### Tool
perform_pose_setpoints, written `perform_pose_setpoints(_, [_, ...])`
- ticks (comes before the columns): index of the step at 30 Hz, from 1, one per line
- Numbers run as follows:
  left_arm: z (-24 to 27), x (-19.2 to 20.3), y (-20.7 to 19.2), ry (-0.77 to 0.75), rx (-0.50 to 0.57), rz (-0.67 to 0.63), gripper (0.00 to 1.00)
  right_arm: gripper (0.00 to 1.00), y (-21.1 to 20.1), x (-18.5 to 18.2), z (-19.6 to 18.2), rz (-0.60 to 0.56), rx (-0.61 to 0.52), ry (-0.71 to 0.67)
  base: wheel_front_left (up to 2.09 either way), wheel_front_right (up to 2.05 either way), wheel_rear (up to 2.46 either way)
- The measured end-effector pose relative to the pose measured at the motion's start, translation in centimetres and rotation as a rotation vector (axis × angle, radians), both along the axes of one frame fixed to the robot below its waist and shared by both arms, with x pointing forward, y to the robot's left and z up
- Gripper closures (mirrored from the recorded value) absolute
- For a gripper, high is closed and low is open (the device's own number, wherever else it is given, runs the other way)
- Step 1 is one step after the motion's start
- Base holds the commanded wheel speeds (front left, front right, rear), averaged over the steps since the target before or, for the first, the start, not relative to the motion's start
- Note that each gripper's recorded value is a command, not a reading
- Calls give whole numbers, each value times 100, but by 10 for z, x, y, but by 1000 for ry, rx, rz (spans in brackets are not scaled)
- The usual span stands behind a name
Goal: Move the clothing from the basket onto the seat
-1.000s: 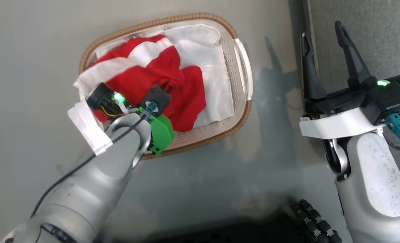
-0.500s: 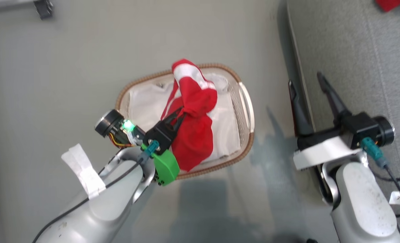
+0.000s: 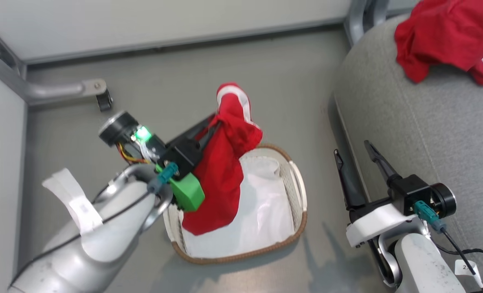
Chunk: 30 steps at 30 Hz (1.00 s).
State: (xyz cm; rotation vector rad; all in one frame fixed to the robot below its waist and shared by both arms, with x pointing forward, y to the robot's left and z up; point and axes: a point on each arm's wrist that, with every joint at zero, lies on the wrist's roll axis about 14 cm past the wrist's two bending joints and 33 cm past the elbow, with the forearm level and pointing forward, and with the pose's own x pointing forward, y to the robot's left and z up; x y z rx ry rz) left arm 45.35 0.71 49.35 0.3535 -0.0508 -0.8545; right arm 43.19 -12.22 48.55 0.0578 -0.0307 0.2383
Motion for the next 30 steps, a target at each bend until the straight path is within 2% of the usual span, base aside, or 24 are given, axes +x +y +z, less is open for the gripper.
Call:
perform_pose_setpoints(5, [69,7,9,-152,6,16,100,0,11,-11,28,33,2,-69,0,0,0])
perform_pose_setpoints(6, [98,6,10,-212,1,18,100,0,16,-15,38,49,5,-92,0,0,0])
perform_pose_setpoints(13, [171,-1,12,-352,-20,10,100,0,43,-20,69,130,0,-174,0,0,0])
perform_pose_setpoints(22, [189,-13,11,-378,-36,-9,100,0,75,-15,97,228,10,-240,0,0,0])
perform_pose_setpoints(30, [185,-35,3,-372,-42,-57,100,0,93,-2,112,280,-52,-275,0,0,0])
